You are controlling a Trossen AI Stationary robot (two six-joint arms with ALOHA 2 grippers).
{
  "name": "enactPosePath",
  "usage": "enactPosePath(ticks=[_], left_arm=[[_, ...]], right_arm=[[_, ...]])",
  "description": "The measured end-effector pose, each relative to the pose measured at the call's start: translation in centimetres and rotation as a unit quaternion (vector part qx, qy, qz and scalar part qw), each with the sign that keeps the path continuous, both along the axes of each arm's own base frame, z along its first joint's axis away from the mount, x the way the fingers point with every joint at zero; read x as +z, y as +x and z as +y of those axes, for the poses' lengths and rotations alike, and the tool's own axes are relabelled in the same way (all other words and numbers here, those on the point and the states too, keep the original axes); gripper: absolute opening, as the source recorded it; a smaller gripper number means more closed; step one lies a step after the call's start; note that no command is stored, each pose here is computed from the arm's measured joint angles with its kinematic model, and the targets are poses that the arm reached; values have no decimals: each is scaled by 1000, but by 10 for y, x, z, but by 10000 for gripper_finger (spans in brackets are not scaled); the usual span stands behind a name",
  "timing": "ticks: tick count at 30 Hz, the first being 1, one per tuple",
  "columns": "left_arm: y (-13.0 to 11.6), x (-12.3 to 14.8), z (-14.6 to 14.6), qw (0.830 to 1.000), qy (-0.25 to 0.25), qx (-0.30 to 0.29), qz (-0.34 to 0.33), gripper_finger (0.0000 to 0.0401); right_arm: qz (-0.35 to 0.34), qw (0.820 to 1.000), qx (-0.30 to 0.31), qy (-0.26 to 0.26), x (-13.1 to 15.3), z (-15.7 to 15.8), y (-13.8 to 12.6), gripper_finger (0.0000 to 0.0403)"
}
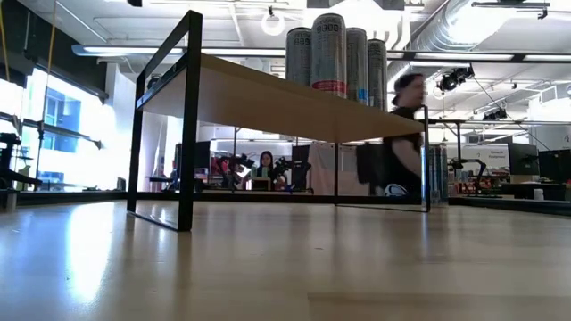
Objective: Place canned beverage on shelf
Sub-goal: Put the top blue soda can on the shelf
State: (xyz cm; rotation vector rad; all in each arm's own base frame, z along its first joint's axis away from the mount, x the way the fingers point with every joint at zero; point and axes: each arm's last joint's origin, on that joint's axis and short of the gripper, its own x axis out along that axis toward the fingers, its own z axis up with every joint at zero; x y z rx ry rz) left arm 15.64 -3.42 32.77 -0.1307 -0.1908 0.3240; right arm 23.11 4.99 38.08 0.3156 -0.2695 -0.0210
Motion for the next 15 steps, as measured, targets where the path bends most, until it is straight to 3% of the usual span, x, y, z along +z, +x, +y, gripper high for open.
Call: enactPosePath(ticks=[5,15], left_arm=[[-1,0,2,999,-6,31,2,148],[-4,21,3,999,-34,29,-31,227]], right_arm=[[0,1000,-17,14,0,-1,0,47],[-3,997,-17,80,-1,-2,0,288]])
